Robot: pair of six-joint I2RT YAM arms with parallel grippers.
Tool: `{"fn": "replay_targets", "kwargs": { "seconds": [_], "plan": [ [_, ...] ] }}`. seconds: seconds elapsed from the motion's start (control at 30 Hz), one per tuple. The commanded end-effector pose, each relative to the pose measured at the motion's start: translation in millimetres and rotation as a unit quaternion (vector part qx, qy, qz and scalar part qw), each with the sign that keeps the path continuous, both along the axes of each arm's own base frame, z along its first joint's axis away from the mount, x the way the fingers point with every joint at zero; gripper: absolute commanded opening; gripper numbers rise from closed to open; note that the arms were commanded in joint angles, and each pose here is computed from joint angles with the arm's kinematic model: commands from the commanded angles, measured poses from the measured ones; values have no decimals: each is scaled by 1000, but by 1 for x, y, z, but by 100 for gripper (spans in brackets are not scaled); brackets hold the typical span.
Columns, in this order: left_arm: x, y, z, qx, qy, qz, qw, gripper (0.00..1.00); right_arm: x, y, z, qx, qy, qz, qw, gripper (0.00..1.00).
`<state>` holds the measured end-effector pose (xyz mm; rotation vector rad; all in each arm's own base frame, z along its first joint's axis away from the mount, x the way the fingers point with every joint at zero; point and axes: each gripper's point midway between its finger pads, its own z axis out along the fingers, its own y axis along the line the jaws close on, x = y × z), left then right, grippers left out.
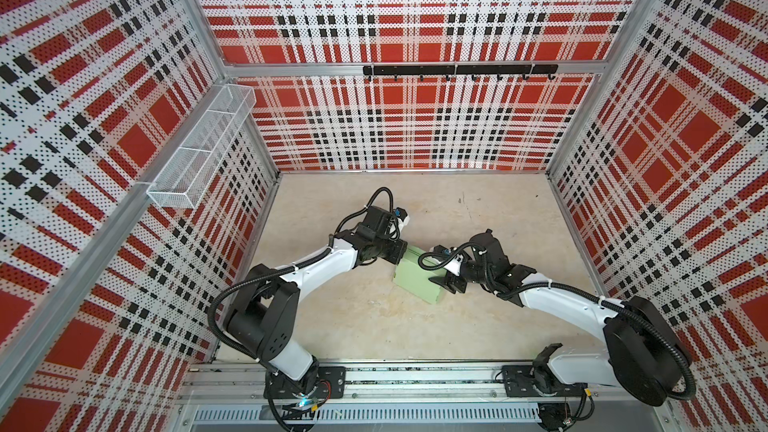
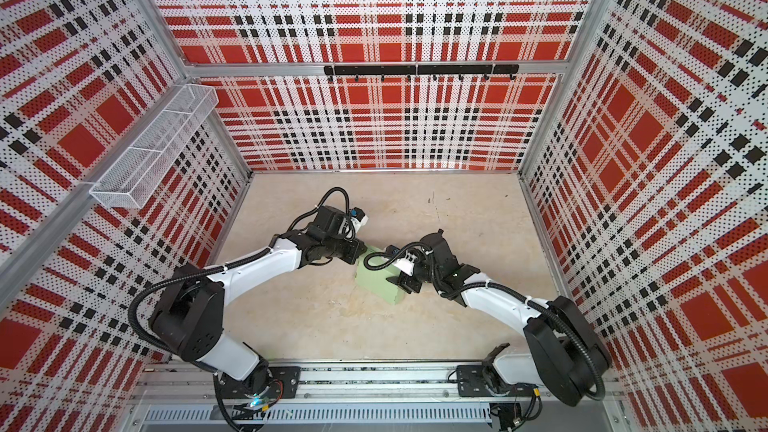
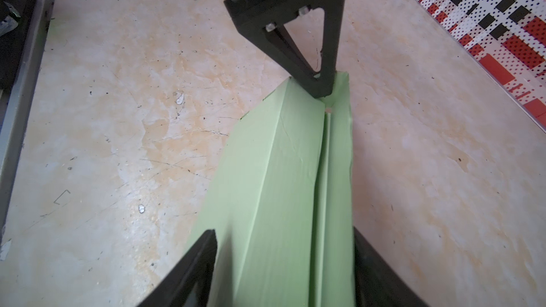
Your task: Fold the paper box
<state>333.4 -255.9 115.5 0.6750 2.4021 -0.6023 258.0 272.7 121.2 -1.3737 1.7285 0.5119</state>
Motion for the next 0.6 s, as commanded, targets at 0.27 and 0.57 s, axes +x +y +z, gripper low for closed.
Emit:
{"fn": "replay_targets", "kwargs": {
  "seconds": [0.27, 0.57],
  "plan": [
    [-4, 6, 5, -22, -15, -5, 1000, 1, -5, 14, 16, -7, -62, -9, 998, 55],
    [-5, 12, 11, -35, -20, 1, 999, 7, -11, 20, 6, -33, -80, -22, 996, 50]
  ]
}}
